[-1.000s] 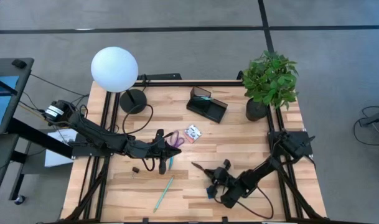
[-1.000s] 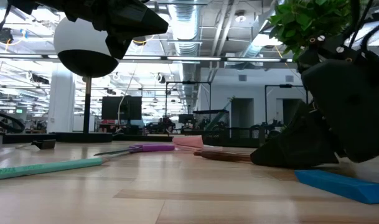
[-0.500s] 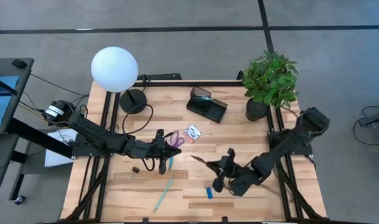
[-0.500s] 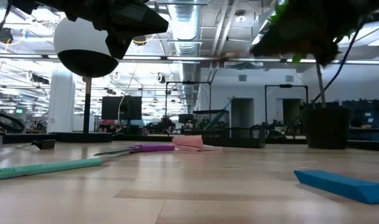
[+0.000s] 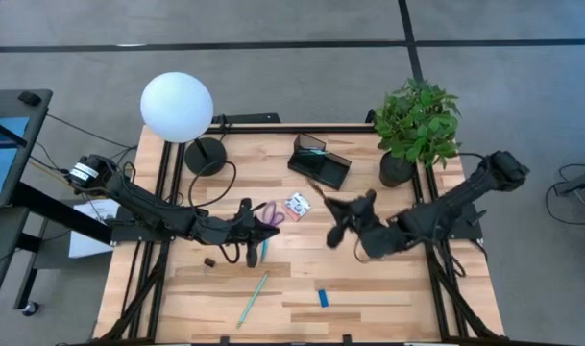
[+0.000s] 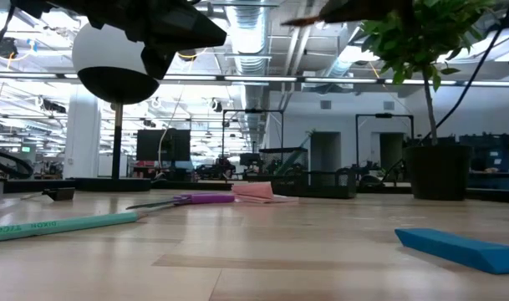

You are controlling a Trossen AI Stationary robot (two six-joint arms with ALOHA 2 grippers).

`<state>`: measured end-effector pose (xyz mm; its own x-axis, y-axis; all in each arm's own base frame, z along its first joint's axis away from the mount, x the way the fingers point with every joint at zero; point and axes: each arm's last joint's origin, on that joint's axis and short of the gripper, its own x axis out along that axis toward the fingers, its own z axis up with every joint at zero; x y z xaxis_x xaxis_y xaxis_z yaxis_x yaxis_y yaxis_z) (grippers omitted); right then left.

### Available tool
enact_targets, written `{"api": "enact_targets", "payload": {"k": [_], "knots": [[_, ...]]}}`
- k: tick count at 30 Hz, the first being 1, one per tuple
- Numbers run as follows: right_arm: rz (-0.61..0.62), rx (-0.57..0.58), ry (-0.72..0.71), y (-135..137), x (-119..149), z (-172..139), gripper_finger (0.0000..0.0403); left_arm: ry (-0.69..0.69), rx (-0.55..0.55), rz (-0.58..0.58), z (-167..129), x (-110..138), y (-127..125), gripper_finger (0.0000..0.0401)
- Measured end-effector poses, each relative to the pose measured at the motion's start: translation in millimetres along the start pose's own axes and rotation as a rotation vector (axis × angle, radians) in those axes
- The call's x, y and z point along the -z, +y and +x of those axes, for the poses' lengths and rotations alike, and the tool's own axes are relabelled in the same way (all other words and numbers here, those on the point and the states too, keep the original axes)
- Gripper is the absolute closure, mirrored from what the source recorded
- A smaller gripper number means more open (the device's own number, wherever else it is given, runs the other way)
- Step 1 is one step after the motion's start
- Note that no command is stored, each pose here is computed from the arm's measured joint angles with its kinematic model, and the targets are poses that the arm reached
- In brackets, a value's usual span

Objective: Pick and place office supplies into organizer
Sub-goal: Put the brown pen into the black desk organizer

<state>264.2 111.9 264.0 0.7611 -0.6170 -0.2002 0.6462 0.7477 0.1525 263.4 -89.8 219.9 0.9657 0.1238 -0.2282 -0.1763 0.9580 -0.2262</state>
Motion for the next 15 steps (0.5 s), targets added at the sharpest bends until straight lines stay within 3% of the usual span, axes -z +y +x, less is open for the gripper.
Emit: {"api": "enact_targets", "payload": {"k": [8,15], "knots": [[0.109,0.185,-0.023,-32.0,-14.9,50.1,0.0377,-0.029,-0.067,-0.071,0.0,-0.9,2.0,0.0385],[0.309,0.162,0.071,-63.7,-25.4,89.6,0.0377,-0.027,-0.068,-0.071,-0.1,-0.6,2.1,0.0385]]}}
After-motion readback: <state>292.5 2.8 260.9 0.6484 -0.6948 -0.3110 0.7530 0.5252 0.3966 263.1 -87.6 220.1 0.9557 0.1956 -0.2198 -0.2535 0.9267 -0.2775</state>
